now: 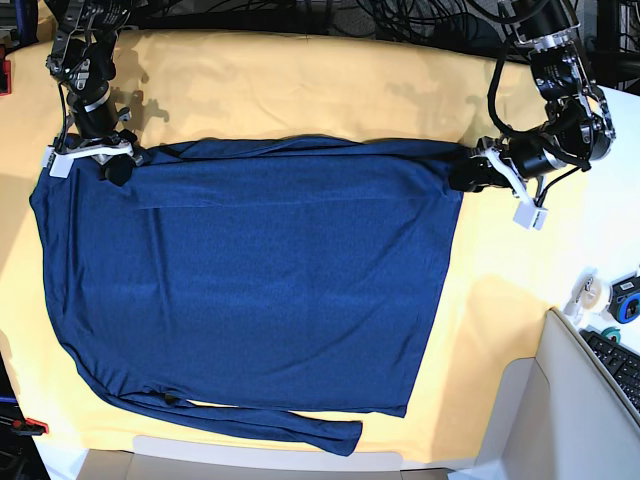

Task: Fold the T-shirt properly
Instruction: 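Lift the collar edge and fold it over the shirt body, then release the shirt and raise both grippers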

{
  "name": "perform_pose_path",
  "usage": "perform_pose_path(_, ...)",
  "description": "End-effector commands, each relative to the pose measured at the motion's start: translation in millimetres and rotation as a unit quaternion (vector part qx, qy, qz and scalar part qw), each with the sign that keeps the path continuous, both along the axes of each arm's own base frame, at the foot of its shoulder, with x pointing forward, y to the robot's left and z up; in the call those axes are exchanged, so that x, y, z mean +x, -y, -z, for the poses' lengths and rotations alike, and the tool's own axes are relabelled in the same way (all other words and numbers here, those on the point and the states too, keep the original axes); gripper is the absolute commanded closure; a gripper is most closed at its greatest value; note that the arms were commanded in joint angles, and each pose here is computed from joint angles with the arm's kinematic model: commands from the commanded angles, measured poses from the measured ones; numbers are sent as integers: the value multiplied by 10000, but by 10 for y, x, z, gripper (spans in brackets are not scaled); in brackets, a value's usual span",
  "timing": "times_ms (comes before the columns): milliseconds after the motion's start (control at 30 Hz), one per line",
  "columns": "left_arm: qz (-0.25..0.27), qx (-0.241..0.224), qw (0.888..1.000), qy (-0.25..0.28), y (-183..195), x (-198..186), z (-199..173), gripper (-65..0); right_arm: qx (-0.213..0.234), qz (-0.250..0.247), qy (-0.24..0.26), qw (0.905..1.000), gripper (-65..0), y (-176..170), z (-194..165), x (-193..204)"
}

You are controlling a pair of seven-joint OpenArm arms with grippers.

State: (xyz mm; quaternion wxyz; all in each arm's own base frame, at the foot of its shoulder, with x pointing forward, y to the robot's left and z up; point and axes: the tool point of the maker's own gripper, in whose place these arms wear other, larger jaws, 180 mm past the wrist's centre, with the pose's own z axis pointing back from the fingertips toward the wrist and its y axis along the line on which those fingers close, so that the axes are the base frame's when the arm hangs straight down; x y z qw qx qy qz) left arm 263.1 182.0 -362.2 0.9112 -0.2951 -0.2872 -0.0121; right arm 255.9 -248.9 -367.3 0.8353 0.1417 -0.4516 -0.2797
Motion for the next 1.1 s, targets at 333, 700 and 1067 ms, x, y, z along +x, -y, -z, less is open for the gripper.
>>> perform_pose_path(333,-9,234,9996,167,-178,55,-123,-229,-85,-7,285,9996,-92,34,-177,32)
perform_pose_path(700,-426,477,9975,301,-566,32,-224,-228,-43,-38,743,9972,-92,15,-460,204)
perform_pose_path(1067,-485,871,9907,921,-665,90,-602,-228,-369,938,1320,9861,-92,710,-924,61)
